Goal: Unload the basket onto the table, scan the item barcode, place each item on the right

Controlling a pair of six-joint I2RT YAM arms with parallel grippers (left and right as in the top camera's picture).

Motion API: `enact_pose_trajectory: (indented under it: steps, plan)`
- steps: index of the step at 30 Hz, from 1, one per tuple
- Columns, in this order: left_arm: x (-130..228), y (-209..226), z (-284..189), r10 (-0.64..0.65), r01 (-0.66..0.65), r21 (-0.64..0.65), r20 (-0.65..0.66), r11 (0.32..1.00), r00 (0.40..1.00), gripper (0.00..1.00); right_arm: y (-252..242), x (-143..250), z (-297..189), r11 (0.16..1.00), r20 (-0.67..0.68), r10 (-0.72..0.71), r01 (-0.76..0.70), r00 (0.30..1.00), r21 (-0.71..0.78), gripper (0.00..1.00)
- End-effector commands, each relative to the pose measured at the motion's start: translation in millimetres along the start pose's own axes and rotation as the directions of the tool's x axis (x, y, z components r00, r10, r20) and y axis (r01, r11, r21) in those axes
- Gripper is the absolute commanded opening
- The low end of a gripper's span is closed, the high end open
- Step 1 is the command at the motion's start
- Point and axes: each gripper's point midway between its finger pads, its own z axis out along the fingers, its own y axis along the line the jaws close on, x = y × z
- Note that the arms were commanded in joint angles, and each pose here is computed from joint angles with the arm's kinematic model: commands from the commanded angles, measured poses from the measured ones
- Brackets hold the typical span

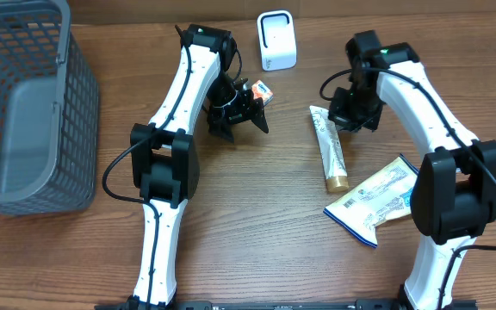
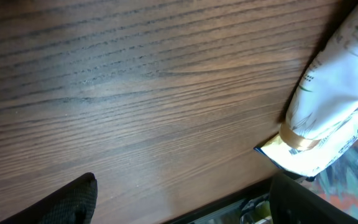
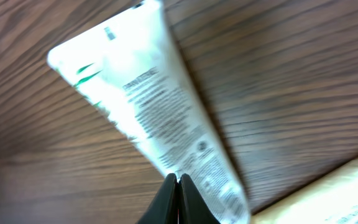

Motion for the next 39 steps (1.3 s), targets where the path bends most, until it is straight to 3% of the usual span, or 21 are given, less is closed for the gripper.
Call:
enact_pose_trajectory:
  steps: [1, 10, 18, 20, 22, 25, 27, 29, 32, 39]
  plan:
    - [-1, -7, -1, 0.017, -0.017, -0.01, 0.016, 1.0, 1.0, 0.81, -14, -1, 4, 0.997, 0.024, 0.047, -0.048, 0.999, 0.059, 0.04]
    - [-2, -9, 0, 0.024, -0.024, -0.01, 0.021, 1.0, 0.999, 0.82, 14, 48, 58, 1.0, -0.085, -0.025, 0.025, 0.996, 0.008, 0.04]
    - [1, -15, 3, 0.04, -0.04, -0.011, 0.013, 0.999, 0.999, 0.86, 24, 50, 60, 0.998, -0.029, -0.008, 0.01, 1.0, 0.059, 0.04]
    - [4, -30, 7, 0.094, -0.094, 0.03, 0.007, 0.995, 0.996, 0.85, 22, 46, 53, 0.998, -0.028, 0.005, -0.004, 1.0, 0.059, 0.04]
    - [7, -49, 13, 0.162, -0.163, 0.077, 0.009, 0.984, 0.987, 0.7, 18, 36, 37, 0.999, -0.026, 0.008, -0.007, 1.0, 0.051, 0.04]
    - [9, -69, 21, 0.211, -0.212, 0.098, 0.021, 0.972, 0.977, 0.34, 7, 20, 14, 0.999, -0.014, 0.008, -0.007, 1.0, 0.04, 0.04]
    - [9, -87, 28, 0.243, -0.246, 0.122, 0.039, 0.961, 0.969, 0.27, -5, 7, -2, 0.999, 0.0, 0.015, -0.015, 1.0, 0.031, 0.04]
    - [10, -108, 33, 0.287, -0.293, 0.169, 0.059, 0.941, 0.956, 0.05, -13, 1, -9, 1.0, -0.01, 0.031, -0.031, 0.999, -0.003, 0.04]
    - [13, -139, 42, 0.328, -0.338, 0.243, 0.082, 0.909, 0.941, 0.04, -24, -6, -12, 0.998, -0.027, 0.059, -0.06, 0.998, -0.037, 0.04]
    - [-1, -107, 77, 0.273, -0.277, 0.093, 0.052, 0.956, 0.961, 0.04, -31, -6, -12, 0.998, -0.035, 0.057, -0.058, 0.998, -0.031, 0.04]
